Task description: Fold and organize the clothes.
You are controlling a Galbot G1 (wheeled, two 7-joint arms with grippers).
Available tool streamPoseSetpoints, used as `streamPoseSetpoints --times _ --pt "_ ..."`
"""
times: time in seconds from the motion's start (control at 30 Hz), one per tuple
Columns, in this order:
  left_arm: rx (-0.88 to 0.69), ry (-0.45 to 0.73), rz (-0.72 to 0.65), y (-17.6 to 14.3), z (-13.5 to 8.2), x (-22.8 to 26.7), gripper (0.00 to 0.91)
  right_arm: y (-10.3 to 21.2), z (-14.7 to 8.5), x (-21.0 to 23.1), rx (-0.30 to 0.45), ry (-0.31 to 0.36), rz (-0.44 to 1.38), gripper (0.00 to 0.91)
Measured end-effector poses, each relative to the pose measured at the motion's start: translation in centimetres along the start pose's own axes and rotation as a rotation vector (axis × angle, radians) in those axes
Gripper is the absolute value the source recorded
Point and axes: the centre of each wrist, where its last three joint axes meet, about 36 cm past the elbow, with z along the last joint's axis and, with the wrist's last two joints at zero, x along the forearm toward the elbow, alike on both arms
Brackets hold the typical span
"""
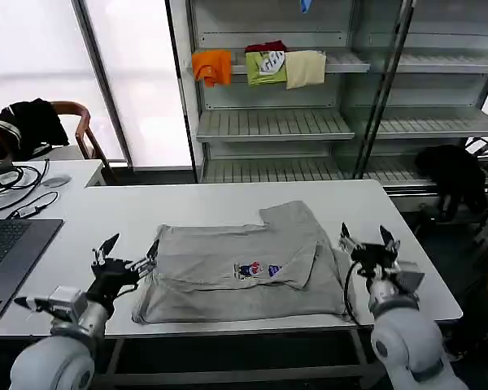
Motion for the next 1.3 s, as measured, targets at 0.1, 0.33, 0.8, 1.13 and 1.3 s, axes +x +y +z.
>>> streamPoseSetpoints --times 0.1,0.33,0.8,1.13,1.3 --pt "0.023 0.009 0.013 0.6 -0.3 -3.0 0.907 0.4 -1.1 -3.5 -0.004 0.001 -0.017 0.907" --pt "0.070 0.056 0.029 1.7 -0.3 -10.0 0.907 1.8 -3.0 -11.7 0.005 0.049 -0.054 0.907" --pt "0.101 0.189 0.029 2.2 1.0 -20.4 0.907 2.7 -1.6 -22.5 0.044 0.241 -0.039 0.907" --pt "0.079 0.272 0.003 2.0 3.3 -22.7 0.907 3.7 1.1 -24.7 0.066 0.329 -0.042 0.907" --pt "0.072 0.301 -0.010 2.0 4.4 -23.0 0.907 4.3 2.4 -25.1 0.069 0.359 -0.058 0.907"
